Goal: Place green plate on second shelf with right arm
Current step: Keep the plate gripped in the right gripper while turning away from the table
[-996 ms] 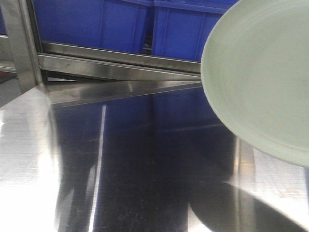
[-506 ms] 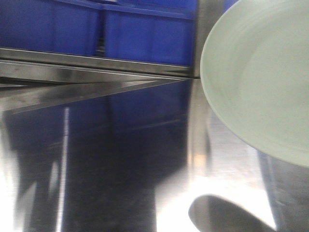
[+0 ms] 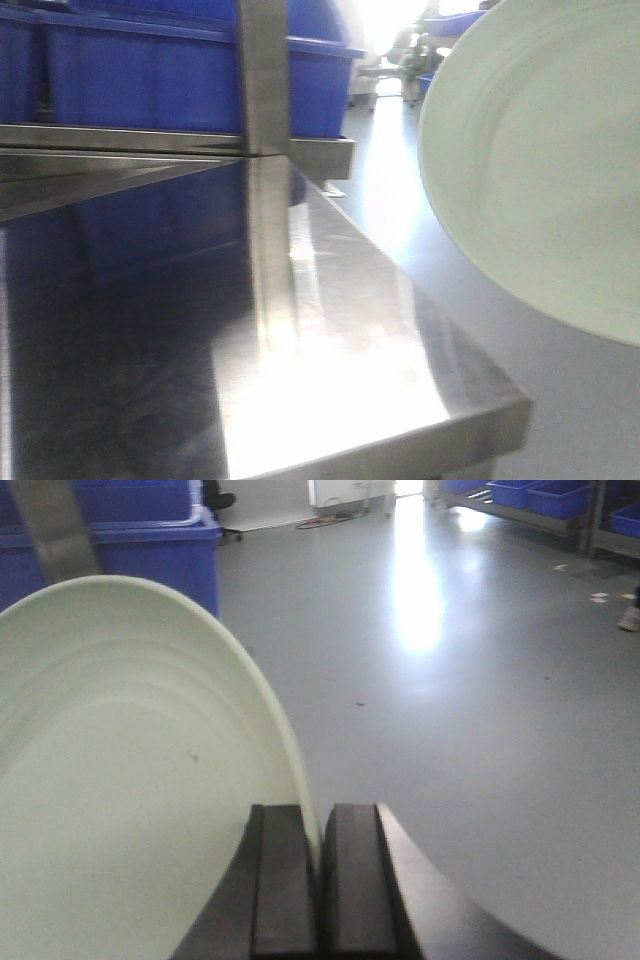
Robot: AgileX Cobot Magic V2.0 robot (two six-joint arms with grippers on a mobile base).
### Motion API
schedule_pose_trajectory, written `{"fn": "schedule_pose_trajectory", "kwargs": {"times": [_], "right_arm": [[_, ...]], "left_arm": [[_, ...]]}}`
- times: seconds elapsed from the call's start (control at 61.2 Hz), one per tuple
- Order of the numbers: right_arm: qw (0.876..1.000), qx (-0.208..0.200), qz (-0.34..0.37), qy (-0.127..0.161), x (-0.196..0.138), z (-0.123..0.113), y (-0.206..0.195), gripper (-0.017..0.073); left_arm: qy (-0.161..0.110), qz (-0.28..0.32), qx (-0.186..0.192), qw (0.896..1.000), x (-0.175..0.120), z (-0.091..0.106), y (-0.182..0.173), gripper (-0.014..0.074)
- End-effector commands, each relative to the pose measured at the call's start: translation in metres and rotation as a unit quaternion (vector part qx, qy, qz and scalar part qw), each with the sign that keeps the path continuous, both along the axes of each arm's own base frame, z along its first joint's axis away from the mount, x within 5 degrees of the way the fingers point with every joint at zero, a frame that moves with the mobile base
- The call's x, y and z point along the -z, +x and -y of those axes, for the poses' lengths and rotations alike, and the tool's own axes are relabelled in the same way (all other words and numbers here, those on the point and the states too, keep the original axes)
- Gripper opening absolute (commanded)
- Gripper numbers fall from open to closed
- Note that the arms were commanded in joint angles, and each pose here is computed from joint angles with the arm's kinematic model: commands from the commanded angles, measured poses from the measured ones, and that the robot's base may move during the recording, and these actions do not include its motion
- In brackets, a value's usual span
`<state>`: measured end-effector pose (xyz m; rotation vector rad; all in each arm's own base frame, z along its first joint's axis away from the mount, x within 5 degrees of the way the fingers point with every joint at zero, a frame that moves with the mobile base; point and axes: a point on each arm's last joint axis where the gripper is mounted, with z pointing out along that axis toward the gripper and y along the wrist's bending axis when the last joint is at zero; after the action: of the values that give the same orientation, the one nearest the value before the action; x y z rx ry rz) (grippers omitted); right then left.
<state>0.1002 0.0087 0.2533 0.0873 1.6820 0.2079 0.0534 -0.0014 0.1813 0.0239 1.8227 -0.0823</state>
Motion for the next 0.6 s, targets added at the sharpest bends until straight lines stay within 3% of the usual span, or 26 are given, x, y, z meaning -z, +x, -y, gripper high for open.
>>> {"fn": "schedule_pose_trajectory", "kwargs": {"times": [0.0, 0.588], "right_arm": [[0.997, 0.008, 0.073, 0.006, -0.0219, 0.0016, 0.0009, 0.0049], [0.997, 0.008, 0.073, 0.006, -0.0219, 0.0016, 0.0009, 0.0049]], "left_arm": [[-0.001, 0.029, 0.009, 1.0, 0.0035, 0.0014, 0.0007, 0.0124], [-0.001, 0.029, 0.009, 1.0, 0.0035, 0.0014, 0.0007, 0.0124]]}}
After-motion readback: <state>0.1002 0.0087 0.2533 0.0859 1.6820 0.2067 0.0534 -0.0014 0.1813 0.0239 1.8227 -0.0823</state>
